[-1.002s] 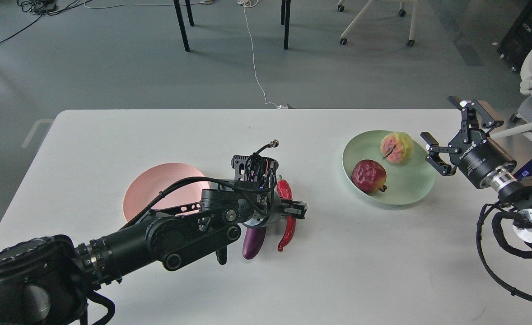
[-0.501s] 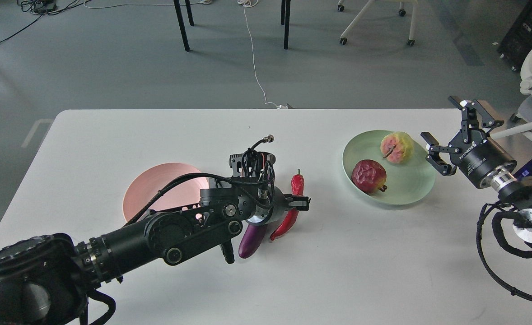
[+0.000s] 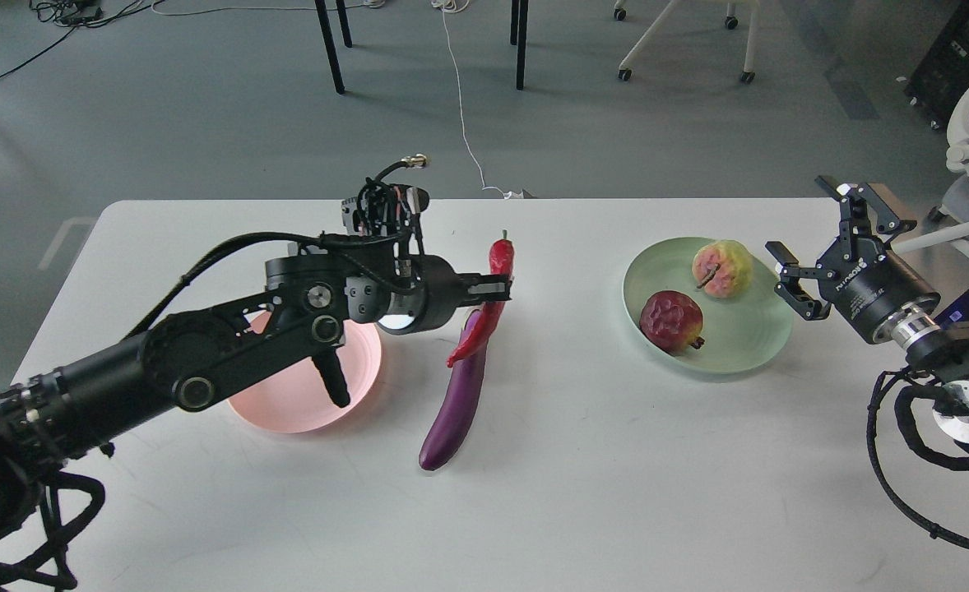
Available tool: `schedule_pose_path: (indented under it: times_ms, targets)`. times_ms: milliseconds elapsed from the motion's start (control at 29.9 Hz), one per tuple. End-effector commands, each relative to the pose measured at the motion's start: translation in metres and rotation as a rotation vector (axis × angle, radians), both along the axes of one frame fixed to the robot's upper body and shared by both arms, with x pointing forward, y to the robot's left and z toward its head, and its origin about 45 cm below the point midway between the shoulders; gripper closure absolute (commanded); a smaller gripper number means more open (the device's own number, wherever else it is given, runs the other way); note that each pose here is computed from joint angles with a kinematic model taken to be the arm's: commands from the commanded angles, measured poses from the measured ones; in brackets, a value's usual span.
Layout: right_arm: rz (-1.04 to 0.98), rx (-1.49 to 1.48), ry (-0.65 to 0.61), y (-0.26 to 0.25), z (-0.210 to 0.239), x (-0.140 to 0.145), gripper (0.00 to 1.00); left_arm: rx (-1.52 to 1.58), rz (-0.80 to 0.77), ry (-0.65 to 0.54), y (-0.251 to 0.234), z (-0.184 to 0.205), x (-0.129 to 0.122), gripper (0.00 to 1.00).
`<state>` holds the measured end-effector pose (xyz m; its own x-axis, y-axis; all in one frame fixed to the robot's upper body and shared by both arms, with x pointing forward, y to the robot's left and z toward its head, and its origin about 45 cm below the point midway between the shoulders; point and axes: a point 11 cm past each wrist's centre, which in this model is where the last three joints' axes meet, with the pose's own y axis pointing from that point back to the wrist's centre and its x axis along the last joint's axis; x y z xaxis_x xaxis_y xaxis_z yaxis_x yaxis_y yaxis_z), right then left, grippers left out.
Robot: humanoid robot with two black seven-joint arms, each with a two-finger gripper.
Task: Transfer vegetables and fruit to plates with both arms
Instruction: 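Carry the chili onto the pink plate and release it, then reach the left gripper to the purple eggplant and grasp it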
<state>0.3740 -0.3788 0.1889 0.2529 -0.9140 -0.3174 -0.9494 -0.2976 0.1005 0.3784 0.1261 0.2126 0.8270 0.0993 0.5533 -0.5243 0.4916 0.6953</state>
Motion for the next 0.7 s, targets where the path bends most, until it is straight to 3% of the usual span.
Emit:
schedule_pose_path:
  times_ms: [0,167,367,434,535,568,668]
  targets:
    - [0.001,0.002,0.000,0.001,0.000,0.000,0.02,0.123,0.050,0.031,0.085,-0.010,-0.002,0.92]
    - [0.005,0.006,0.002,0.004,-0.002,0.000,0.02,0.207,0.124,0.086,0.160,-0.027,-0.019,0.91]
    - [0.006,0.007,0.002,0.004,-0.002,0.000,0.02,0.224,0.132,0.111,0.178,-0.034,-0.028,0.85]
    - [0.006,0.007,0.002,0.004,-0.002,0.000,0.02,0.219,0.131,0.111,0.177,-0.033,-0.028,0.70]
    - [0.006,0.005,0.001,0.003,-0.001,0.000,0.02,0.214,0.129,0.110,0.176,-0.032,-0.028,0.20]
    - [0.005,0.004,0.001,0.002,-0.001,0.000,0.02,0.207,0.124,0.107,0.175,-0.031,-0.027,0.13]
    - [0.003,0.001,0.001,0.001,0.000,0.000,0.02,0.188,0.112,0.092,0.170,-0.026,-0.024,0.06]
